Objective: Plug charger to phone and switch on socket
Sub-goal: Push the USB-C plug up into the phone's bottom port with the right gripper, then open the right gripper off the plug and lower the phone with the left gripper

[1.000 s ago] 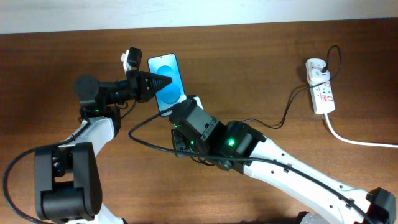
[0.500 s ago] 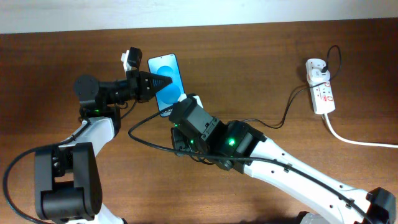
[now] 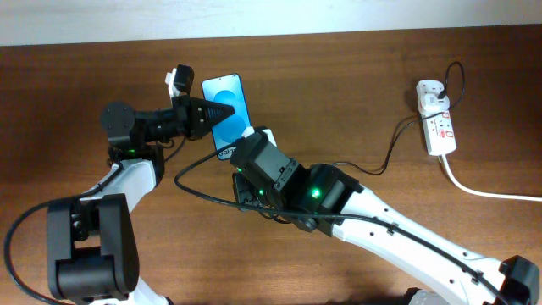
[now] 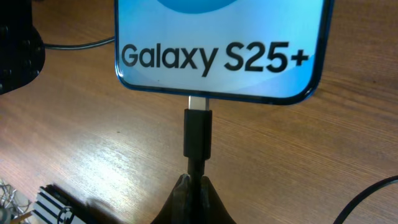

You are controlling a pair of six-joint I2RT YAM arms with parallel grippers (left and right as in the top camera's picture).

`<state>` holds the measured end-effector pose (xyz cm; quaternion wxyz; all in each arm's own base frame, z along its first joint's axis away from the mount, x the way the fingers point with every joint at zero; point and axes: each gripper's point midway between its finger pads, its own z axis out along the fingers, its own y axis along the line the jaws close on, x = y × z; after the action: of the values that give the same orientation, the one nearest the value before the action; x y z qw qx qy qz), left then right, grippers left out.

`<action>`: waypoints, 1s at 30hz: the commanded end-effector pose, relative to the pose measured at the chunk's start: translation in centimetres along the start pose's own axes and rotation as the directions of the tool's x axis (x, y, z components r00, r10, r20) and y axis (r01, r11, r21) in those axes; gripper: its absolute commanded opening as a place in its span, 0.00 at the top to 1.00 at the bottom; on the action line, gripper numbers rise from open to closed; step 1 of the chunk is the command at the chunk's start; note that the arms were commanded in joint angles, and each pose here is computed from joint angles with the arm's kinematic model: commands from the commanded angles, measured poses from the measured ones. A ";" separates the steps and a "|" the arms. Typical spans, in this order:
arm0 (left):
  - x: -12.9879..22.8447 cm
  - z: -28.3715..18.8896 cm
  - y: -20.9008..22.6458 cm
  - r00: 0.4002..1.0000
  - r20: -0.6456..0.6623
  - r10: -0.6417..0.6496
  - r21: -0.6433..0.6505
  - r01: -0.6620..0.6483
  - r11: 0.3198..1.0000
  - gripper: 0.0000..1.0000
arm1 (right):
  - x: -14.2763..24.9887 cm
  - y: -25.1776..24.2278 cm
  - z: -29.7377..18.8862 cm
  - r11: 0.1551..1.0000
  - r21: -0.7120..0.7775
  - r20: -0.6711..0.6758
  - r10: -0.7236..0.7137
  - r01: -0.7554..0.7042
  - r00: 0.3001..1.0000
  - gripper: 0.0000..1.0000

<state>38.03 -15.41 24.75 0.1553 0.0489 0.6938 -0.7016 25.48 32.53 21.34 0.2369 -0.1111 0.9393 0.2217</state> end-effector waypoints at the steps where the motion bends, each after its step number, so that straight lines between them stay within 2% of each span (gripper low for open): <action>1: -0.1 -0.1 -0.6 0.999 -0.016 0.052 0.002 -0.052 0.999 1.00 | -1.8 -0.3 -0.8 1.000 0.030 0.071 -0.003 0.001 0.998 0.96; 12: 0.7 -0.1 -0.6 0.997 -0.066 0.051 0.002 -0.051 0.999 1.00 | -4.7 0.9 -1.1 1.000 -0.005 0.197 -0.008 0.009 0.980 0.95; 14: 1.0 -0.1 -0.6 0.996 -0.079 0.040 0.001 -0.040 0.999 1.00 | -5.5 1.1 -1.3 0.999 0.002 0.233 -0.051 0.052 0.971 0.91; 18: 1.5 -0.1 -0.6 0.993 -0.109 0.041 0.002 -0.041 0.999 1.00 | -7.1 -0.1 -1.6 0.998 0.061 0.302 -0.040 0.023 0.953 0.88; 19: 1.5 0.0 -0.6 0.993 -0.111 0.042 0.003 -0.042 0.999 1.00 | -7.5 -0.5 -1.6 0.998 0.063 0.312 -0.032 0.013 0.950 0.88; 21: 1.6 0.1 -0.6 0.992 -0.114 0.045 0.005 -0.045 0.999 1.00 | -8.2 -0.9 -1.7 0.998 0.061 0.328 -0.019 -0.001 0.945 0.96; 24: 2.1 0.9 -0.8 0.989 -0.138 0.046 0.013 -0.045 0.999 1.00 | -9.8 -0.9 -2.1 0.999 0.033 0.375 0.001 -0.015 0.927 0.96; 30: 2.6 1.6 -0.9 0.986 -0.158 0.054 0.021 -0.051 0.998 1.00 | -11.2 0.2 -2.8 0.997 0.031 0.431 -0.082 0.076 0.899 0.96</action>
<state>40.55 -14.06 26.50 0.2116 0.0121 0.6801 -0.7018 30.42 33.02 24.37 0.3546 -0.1122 0.9004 0.2255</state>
